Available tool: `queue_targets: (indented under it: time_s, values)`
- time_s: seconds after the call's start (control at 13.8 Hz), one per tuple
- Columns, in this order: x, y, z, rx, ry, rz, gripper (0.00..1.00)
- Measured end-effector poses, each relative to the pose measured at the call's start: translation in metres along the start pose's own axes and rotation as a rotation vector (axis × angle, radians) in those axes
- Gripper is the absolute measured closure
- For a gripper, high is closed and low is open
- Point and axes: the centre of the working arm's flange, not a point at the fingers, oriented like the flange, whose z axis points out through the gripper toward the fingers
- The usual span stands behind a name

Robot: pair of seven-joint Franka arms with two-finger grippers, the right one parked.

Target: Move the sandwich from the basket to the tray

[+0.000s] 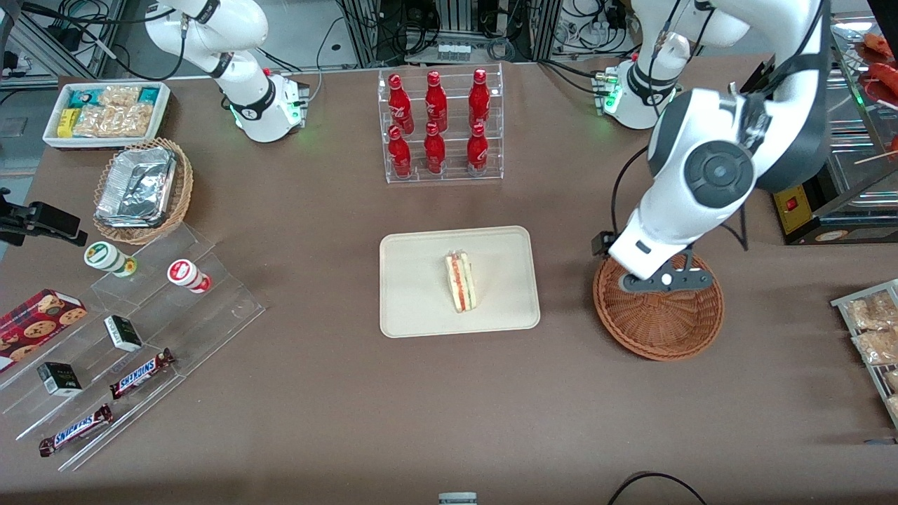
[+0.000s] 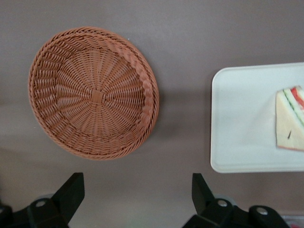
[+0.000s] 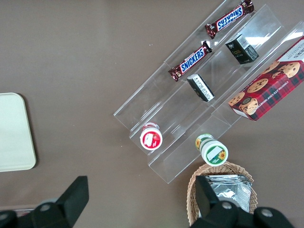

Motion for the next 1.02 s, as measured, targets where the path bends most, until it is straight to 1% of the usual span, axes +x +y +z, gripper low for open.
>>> queue_targets:
  time_s: [0.22, 0.29, 0.44, 0.51, 0.65, 1.02]
  values:
    - [-0.006, -0.059, -0.022, -0.033, -0.029, 0.057, 0.0]
    - [-0.009, -0.081, -0.029, -0.046, -0.034, 0.068, 0.0]
    - [-0.017, -0.115, -0.046, -0.074, -0.024, 0.085, 0.0]
    - [-0.022, -0.124, -0.053, -0.08, -0.019, 0.089, 0.0]
    - [-0.03, -0.129, -0.062, -0.072, -0.016, 0.094, 0.0]
    - [-0.048, -0.14, -0.075, -0.063, -0.042, 0.084, 0.0]
